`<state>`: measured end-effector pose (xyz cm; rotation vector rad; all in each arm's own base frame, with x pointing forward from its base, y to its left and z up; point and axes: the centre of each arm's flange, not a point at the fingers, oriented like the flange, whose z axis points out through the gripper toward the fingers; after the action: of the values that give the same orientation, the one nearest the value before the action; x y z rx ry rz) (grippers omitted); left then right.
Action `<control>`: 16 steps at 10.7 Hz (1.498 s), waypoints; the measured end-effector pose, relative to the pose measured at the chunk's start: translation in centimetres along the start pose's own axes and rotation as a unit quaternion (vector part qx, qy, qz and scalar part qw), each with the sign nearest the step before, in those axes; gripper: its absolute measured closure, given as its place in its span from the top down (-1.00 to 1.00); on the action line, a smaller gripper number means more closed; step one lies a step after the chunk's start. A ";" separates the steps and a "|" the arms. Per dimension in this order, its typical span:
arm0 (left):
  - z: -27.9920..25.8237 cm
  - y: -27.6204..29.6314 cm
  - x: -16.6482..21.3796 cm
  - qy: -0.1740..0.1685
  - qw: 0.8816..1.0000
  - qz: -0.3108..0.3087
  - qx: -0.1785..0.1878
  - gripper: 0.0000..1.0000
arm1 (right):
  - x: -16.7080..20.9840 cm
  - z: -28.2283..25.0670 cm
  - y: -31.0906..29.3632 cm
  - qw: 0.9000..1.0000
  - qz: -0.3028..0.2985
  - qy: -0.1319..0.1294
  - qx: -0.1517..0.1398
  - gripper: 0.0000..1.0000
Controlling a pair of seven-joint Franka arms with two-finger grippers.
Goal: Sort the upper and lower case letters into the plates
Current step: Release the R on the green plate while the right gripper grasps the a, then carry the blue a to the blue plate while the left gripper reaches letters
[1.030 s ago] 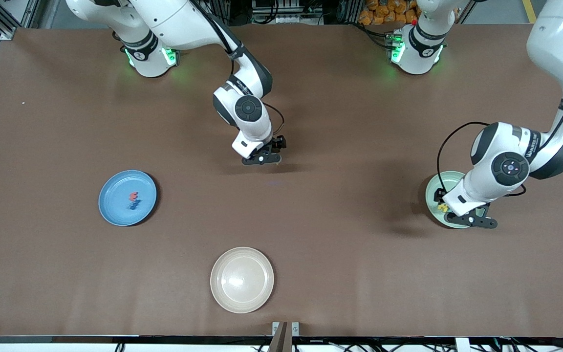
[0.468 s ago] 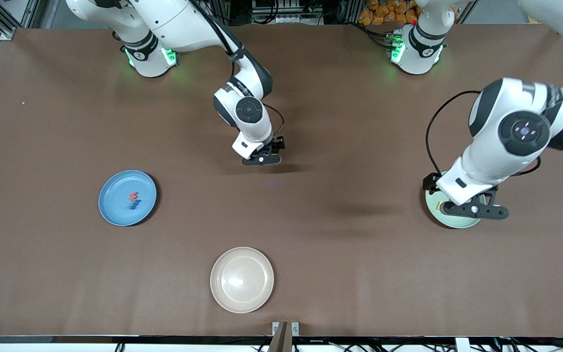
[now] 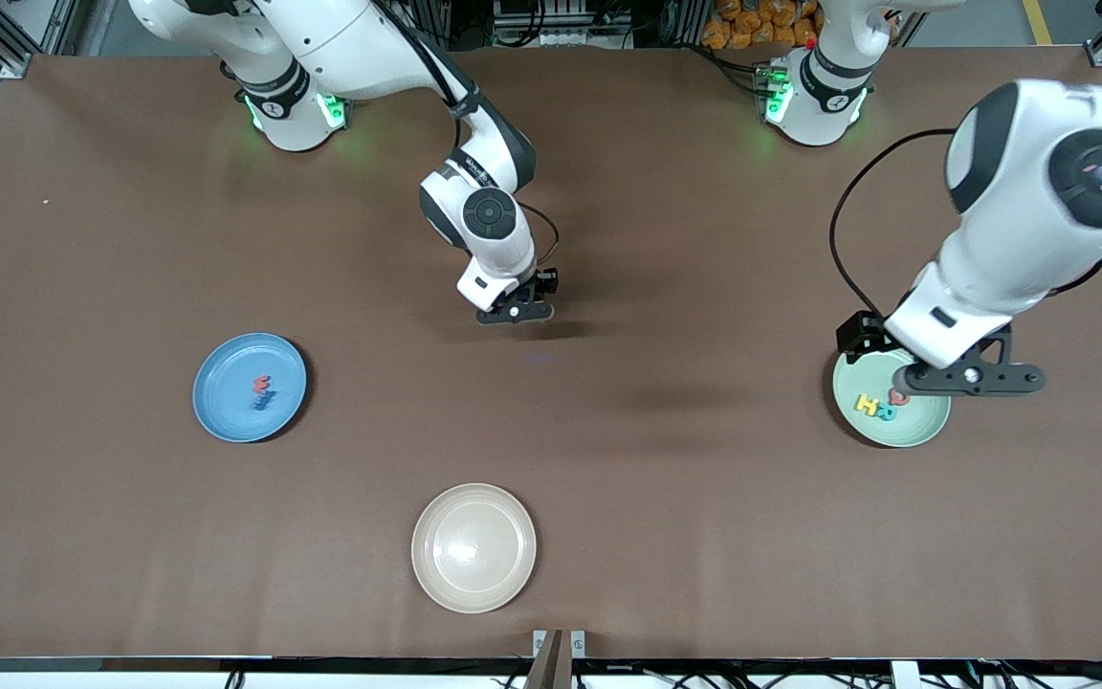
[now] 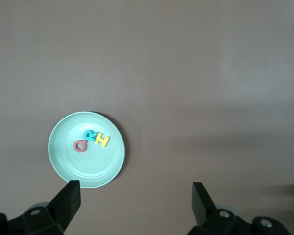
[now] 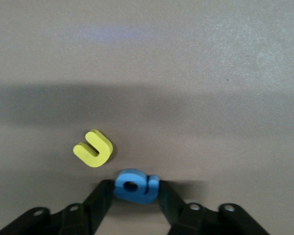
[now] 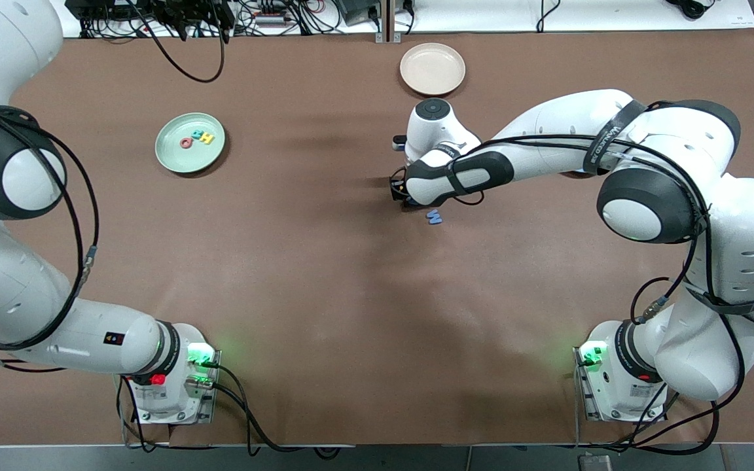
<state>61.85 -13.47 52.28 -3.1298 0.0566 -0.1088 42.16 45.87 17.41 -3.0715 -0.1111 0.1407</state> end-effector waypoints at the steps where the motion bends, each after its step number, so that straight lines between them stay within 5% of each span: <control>1: -1.2 -0.9 0.0 0.001 1.000 -0.002 -0.017 1.00 | 0.0 -0.1 0.0 1.000 0.000 0.000 0.000 -0.15; 5: -2.5 -4.0 -0.2 -0.007 0.999 0.015 -0.033 1.00 | 0.5 -0.8 0.3 1.000 0.004 -0.007 -0.007 -0.20; 8: -2.7 -1.6 -0.9 -0.018 0.999 0.034 -0.034 1.00 | 3.9 -6.3 3.6 0.999 0.014 -0.024 -0.019 -0.23; 12: -2.8 4.3 -2.4 -0.032 0.996 0.074 -0.041 1.00 | 9.2 -15.1 16.9 0.997 -0.013 -0.071 -0.027 -0.23; 16: 0.6 15.7 -6.2 -0.070 0.990 0.117 -0.035 1.00 | 12.8 -15.0 33.9 0.995 -0.037 -0.084 -0.025 -0.24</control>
<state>55.17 -28.97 51.08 -3.1596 0.4346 0.1174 58.65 12.18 28.88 -3.0949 -0.2409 0.3966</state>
